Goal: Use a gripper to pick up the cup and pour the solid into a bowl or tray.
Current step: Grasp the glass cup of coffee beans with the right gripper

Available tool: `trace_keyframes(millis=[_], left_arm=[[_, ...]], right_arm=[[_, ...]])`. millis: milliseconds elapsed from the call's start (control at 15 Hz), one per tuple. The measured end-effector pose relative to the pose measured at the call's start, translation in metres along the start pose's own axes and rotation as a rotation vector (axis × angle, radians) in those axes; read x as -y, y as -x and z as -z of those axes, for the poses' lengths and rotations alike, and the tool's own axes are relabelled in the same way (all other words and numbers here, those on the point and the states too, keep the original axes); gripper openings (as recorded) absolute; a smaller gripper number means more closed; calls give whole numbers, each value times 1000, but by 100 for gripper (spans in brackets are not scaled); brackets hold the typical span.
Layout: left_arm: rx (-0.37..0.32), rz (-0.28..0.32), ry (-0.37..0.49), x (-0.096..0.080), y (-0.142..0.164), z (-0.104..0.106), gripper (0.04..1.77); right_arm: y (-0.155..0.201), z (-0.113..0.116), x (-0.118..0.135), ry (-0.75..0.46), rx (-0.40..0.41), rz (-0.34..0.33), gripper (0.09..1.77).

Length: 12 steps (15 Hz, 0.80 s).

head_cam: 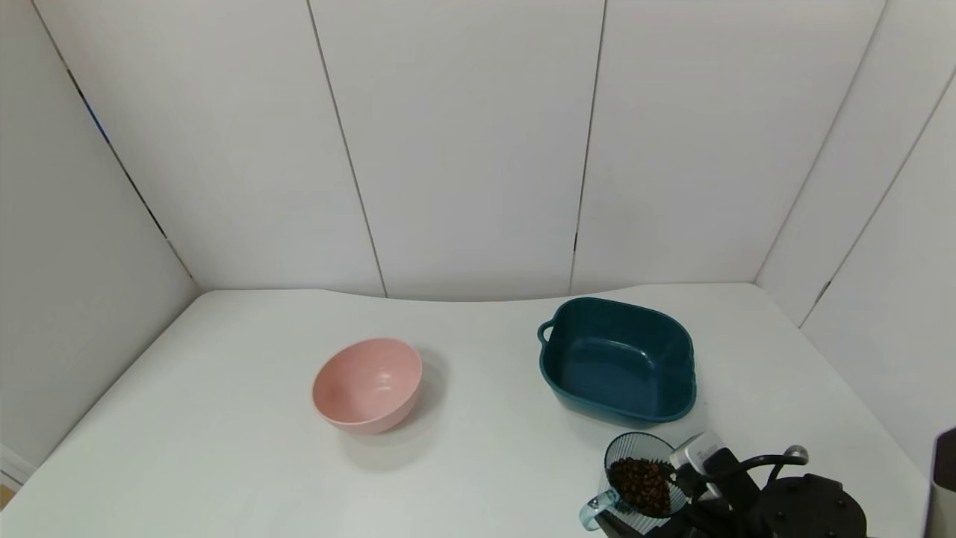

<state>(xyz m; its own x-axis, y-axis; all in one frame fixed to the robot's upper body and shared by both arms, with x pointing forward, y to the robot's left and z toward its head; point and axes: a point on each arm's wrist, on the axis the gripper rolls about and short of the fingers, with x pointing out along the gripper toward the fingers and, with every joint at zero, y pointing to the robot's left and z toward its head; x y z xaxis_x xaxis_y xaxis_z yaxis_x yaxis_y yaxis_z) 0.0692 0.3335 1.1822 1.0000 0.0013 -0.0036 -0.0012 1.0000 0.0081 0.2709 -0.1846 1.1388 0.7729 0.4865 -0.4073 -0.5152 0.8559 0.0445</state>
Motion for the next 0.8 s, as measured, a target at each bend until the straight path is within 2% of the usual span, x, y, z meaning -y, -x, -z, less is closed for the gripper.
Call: trace_keyframes(millis=[600,667,800], left_arm=[[0,0,0,0,0,0,172],[0,0,0,0,0,0,172],[0,0,0,0,0,0,172]], right_arm=[[-3,2,-1,-10,-8,-1,171],[-3,2,-1,-9,-8,-3,150],[-2,3,-2,-5,-11,-9,137]])
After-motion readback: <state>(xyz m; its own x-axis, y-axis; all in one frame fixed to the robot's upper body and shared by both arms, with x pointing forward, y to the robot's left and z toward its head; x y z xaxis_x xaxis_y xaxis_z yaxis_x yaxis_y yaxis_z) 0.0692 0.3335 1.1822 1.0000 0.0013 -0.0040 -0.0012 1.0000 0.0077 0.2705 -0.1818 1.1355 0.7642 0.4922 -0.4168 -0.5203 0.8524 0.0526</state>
